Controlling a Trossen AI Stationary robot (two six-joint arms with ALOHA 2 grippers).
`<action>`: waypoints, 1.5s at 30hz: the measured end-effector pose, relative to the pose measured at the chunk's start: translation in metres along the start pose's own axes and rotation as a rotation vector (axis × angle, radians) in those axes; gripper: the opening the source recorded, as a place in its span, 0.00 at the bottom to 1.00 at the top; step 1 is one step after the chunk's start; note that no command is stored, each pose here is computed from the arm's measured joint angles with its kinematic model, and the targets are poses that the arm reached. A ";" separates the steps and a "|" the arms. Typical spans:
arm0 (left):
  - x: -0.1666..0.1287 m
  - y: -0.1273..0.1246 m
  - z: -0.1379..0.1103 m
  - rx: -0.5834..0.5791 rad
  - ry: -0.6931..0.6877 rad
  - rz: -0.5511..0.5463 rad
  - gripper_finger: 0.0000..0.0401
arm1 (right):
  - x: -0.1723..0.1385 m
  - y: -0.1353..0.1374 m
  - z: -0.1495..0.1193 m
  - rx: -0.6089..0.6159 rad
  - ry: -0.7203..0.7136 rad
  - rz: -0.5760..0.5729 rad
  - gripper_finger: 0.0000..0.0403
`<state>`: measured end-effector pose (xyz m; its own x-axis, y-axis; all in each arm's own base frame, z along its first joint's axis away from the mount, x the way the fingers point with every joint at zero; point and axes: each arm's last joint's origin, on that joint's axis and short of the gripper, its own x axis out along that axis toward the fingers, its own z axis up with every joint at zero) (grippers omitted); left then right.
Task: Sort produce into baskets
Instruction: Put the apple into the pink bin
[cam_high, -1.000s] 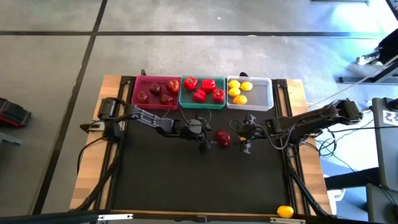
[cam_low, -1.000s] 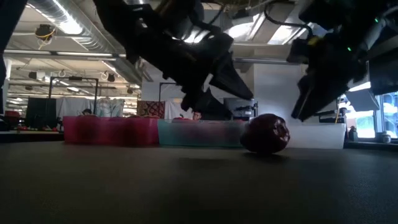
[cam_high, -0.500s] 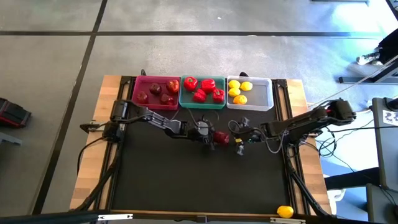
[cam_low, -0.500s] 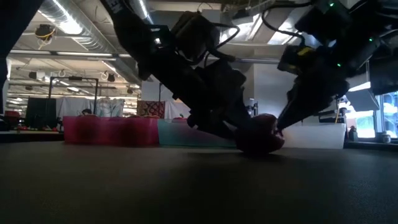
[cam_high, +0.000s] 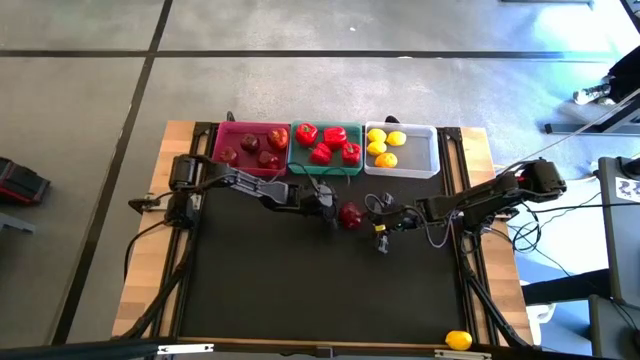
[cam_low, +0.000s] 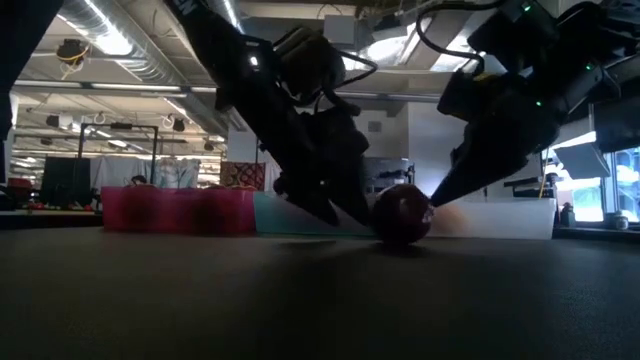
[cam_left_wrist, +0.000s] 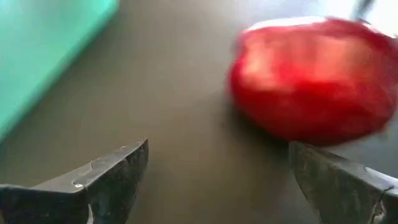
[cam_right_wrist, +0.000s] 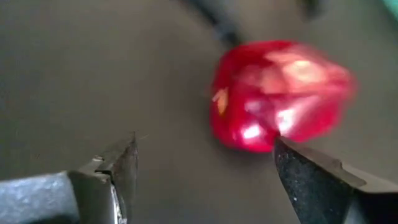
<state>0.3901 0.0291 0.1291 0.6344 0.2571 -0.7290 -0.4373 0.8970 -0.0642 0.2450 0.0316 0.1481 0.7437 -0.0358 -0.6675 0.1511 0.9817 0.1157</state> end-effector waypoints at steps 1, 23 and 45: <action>-0.002 0.002 0.002 0.000 -0.003 0.021 0.96 | 0.000 0.000 0.000 0.001 0.005 0.015 0.74; -0.042 -0.035 0.022 0.210 -0.191 -0.181 0.96 | -0.022 0.000 0.018 -0.080 -0.013 -0.049 0.74; -0.011 -0.038 0.005 0.193 -0.107 -0.369 0.96 | 0.003 -0.006 0.007 -0.010 -0.014 -0.274 0.74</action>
<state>0.4033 -0.0054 0.1430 0.7931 -0.0665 -0.6055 -0.0481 0.9841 -0.1710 0.2503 0.0248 0.1506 0.6853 -0.3026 -0.6625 0.3411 0.9370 -0.0752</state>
